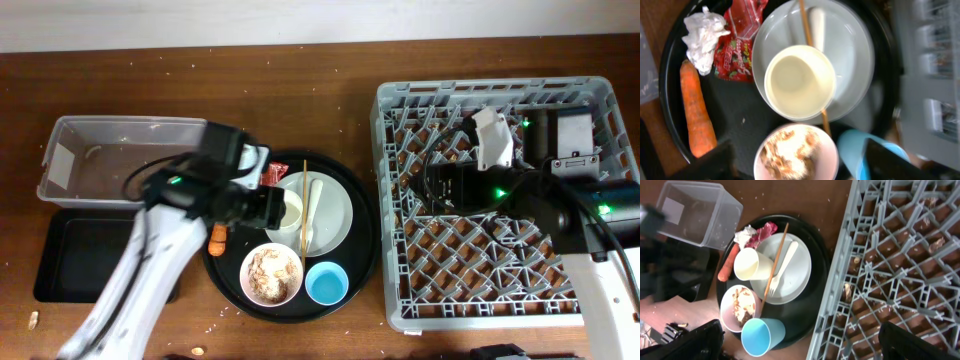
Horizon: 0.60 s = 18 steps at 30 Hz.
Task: Sort waste into correct bins and load items into the dishwasher rack
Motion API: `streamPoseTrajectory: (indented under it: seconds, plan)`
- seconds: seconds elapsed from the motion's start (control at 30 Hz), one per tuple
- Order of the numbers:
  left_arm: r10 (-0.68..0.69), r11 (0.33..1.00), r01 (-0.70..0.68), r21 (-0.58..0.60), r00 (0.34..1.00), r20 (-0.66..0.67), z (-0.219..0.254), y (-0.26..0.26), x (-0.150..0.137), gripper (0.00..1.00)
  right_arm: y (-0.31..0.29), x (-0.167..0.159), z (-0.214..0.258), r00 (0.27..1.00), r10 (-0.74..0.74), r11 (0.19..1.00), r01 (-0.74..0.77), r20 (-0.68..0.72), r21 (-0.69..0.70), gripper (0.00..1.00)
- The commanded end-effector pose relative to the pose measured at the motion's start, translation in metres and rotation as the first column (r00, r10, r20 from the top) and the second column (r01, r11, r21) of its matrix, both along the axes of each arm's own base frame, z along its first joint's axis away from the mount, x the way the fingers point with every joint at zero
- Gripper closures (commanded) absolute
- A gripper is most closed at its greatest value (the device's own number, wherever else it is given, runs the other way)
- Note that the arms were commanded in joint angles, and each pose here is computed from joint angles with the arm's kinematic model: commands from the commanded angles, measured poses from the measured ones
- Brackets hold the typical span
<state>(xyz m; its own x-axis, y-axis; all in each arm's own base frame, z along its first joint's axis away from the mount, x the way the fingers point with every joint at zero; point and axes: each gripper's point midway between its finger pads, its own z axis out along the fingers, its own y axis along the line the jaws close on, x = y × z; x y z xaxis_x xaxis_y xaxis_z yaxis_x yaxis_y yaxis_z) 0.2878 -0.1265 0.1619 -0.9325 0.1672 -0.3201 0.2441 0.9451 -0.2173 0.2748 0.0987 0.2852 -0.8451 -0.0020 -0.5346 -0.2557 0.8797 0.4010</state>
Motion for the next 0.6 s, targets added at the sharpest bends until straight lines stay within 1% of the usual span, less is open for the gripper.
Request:
streamPoseTrajectory:
  seconds: [0.0,0.03,0.07,0.1,0.13,0.2,0.27,0.33,0.37,0.4,0.43,0.47,0.5,0.53,0.57]
  plan:
    - [0.112,0.983,-0.100,0.155,0.991,-0.070,-0.055,0.008,0.027,0.47,0.001,-0.005,0.005,1.000,-0.007,1.000,0.007,-0.008,0.018,0.01]
    - [0.110,0.982,-0.094,0.161,0.990,-0.090,-0.074,0.003,0.037,0.56,0.001,-0.006,0.005,1.000,-0.007,1.000,0.007,-0.013,0.018,0.01]
    - [0.111,0.981,-0.090,0.174,0.987,-0.119,-0.092,0.002,0.040,0.61,0.001,-0.007,0.004,1.000,-0.007,1.000,0.007,-0.021,0.017,0.01]
    - [0.113,0.980,-0.088,0.180,0.985,-0.134,-0.102,0.001,0.042,0.64,0.001,-0.009,0.003,1.000,-0.007,1.000,0.007,-0.027,0.016,0.02]
    - [0.115,0.980,-0.091,0.177,0.985,-0.128,-0.106,0.000,0.046,0.83,0.001,-0.009,0.003,1.000,-0.007,1.000,0.007,-0.027,0.016,0.01]
    - [0.114,0.982,-0.094,0.167,0.986,-0.118,-0.103,-0.002,0.050,1.00,0.001,-0.009,0.003,1.000,-0.007,1.000,0.007,-0.027,0.016,0.01]
    - [0.113,0.983,-0.095,0.157,0.987,-0.110,-0.072,-0.003,0.052,1.00,0.001,-0.009,0.003,1.000,-0.007,1.000,0.007,-0.027,0.016,0.01]
    - [0.111,0.987,-0.107,0.116,0.993,-0.026,-0.006,-0.007,0.062,1.00,0.001,-0.008,0.003,1.000,-0.007,1.000,0.007,-0.023,0.017,0.01]
    - [0.087,0.996,-0.086,-0.021,0.996,0.037,0.047,-0.020,0.063,1.00,0.001,-0.005,0.006,1.000,-0.022,0.999,0.023,-0.021,0.033,0.01]
    - [0.008,0.988,0.005,-0.155,0.997,0.083,0.079,-0.036,0.059,1.00,0.005,-0.006,0.007,0.999,-0.022,0.998,0.024,-0.030,0.061,0.01]
    - [-0.084,0.944,0.123,-0.306,0.987,0.136,0.110,-0.053,0.050,1.00,0.015,-0.008,0.014,1.000,0.019,0.993,-0.016,-0.022,0.114,0.01]
    - [-0.213,0.823,0.297,-0.484,0.951,0.223,0.147,-0.071,0.033,1.00,0.040,-0.014,0.035,0.990,0.139,0.957,-0.143,0.034,0.253,0.02]
    - [-0.315,0.687,0.433,-0.583,0.901,0.298,0.170,-0.085,0.015,1.00,0.063,-0.025,0.057,0.949,0.283,0.888,-0.315,0.140,0.336,0.05]
    - [-0.362,0.599,0.504,-0.622,0.863,0.351,0.184,-0.092,0.004,1.00,0.084,-0.037,0.076,0.882,0.400,0.803,-0.468,0.250,0.369,0.08]
    - [-0.380,0.548,0.530,-0.647,0.847,0.372,0.191,-0.096,-0.002,1.00,0.098,-0.048,0.089,0.818,0.470,0.729,-0.572,0.332,0.375,0.10]
